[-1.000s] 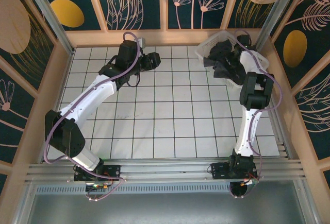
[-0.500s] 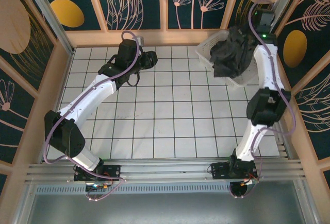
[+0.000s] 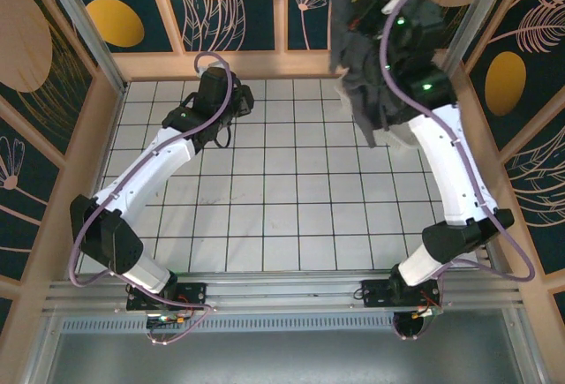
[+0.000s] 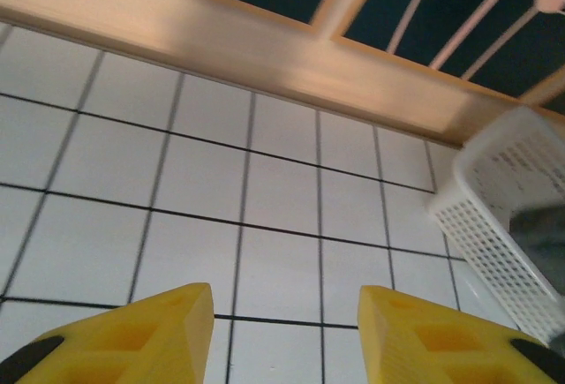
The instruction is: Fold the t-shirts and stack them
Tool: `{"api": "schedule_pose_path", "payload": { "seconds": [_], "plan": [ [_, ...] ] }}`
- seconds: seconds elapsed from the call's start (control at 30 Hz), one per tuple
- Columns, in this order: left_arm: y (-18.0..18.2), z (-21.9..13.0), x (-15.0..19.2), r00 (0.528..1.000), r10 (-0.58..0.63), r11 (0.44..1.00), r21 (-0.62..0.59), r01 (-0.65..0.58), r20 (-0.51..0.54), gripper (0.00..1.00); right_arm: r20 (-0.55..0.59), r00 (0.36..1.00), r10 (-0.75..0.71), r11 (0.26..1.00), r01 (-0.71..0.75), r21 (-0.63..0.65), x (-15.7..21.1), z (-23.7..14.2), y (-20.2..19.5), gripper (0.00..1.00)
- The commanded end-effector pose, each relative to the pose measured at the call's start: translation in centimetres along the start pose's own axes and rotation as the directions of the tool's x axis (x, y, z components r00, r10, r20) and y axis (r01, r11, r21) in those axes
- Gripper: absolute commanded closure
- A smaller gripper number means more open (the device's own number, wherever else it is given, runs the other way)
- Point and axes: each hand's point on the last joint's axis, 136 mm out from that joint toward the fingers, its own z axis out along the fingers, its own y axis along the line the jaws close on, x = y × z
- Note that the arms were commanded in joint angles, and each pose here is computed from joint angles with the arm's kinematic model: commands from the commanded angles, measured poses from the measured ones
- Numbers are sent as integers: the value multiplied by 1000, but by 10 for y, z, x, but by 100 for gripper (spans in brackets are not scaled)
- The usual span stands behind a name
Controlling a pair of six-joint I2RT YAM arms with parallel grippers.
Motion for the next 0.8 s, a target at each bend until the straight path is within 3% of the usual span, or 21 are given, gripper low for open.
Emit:
{"api": "schedule_pose_path", "payload": {
  "seconds": [0.0, 0.13, 0.23, 0.3, 0.37, 0.47, 0.6, 0.77],
  "plan": [
    [30, -34, -27, 992, -37, 988, -146, 54, 117, 49, 11, 1000, 16, 997, -16, -73, 20, 1, 49, 100],
    [59, -71, -49, 968, -58, 959, -256, 122, 245, 43, -257, 965, 54, 988, -88, -124, 148, 28, 87, 100],
    [76, -96, -56, 949, -66, 944, -288, 159, 309, 40, -516, 855, 48, 965, -174, -197, 245, 46, 116, 99],
    [83, -105, -55, 945, -68, 940, -297, 169, 321, 38, -680, 732, 39, 953, -232, -195, 305, 53, 124, 72],
    [90, -106, -44, 953, -65, 936, -312, 161, 297, 37, -775, 632, 14, 953, -243, -181, 345, 54, 123, 55],
    [96, -96, -16, 975, -65, 943, -308, 130, 212, 36, -795, 606, -20, 968, -188, -167, 359, 52, 111, 45],
    [106, -75, 34, 995, -81, 948, -305, 96, 61, 36, -773, 634, -13, 985, -126, -120, 352, 43, 75, 44],
    [118, -42, 101, 981, -114, 948, -313, 60, -158, 34, -761, 647, 50, 999, -20, 48, 345, 10, -13, 44]
  ]
}}
